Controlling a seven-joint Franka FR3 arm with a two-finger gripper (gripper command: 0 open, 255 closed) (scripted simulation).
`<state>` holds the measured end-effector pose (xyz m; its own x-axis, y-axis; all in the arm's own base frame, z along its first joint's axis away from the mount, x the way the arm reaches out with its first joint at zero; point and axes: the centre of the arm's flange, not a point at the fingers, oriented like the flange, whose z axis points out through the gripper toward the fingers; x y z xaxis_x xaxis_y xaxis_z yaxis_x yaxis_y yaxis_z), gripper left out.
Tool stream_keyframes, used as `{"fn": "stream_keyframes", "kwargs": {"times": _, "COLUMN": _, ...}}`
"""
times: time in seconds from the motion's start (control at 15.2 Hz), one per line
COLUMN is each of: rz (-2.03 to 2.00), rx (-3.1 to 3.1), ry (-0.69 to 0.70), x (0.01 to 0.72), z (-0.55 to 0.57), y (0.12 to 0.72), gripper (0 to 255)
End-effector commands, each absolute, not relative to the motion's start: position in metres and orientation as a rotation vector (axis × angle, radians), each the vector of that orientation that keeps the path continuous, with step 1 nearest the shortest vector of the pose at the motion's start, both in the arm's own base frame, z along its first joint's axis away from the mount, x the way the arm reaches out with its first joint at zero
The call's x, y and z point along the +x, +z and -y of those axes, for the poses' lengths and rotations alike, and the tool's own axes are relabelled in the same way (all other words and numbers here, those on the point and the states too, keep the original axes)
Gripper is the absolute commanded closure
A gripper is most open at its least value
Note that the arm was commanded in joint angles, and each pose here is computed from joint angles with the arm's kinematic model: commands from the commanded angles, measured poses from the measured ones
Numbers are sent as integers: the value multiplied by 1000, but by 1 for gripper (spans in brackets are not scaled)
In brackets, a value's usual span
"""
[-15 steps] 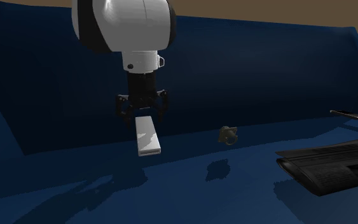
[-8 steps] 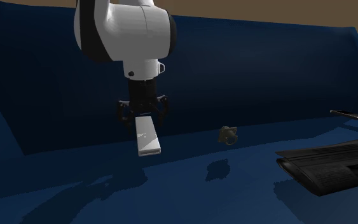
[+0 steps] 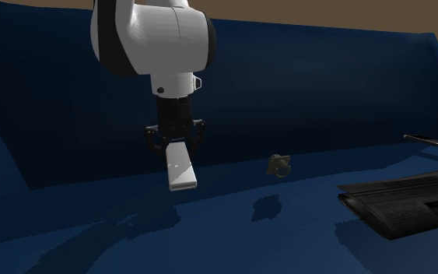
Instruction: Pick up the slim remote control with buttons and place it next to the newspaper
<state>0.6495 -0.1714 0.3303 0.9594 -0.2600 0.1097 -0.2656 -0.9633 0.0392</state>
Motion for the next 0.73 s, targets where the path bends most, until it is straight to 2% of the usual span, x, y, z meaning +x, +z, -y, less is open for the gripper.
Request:
{"fn": "stream_keyframes", "kwargs": {"times": 0.0, "rz": 410, "rx": 3057, "ry": 160, "x": 649, "z": 171, "y": 330, "gripper": 255}}
{"fn": "stream_keyframes", "kwargs": {"times": 0.26, "rz": 410, "rx": 3057, "ry": 160, "x": 650, "z": 171, "y": 330, "gripper": 255}}
{"fn": "stream_keyframes", "kwargs": {"times": 0.66, "rz": 410, "rx": 3057, "ry": 160, "x": 650, "z": 171, "y": 362, "gripper": 255}}
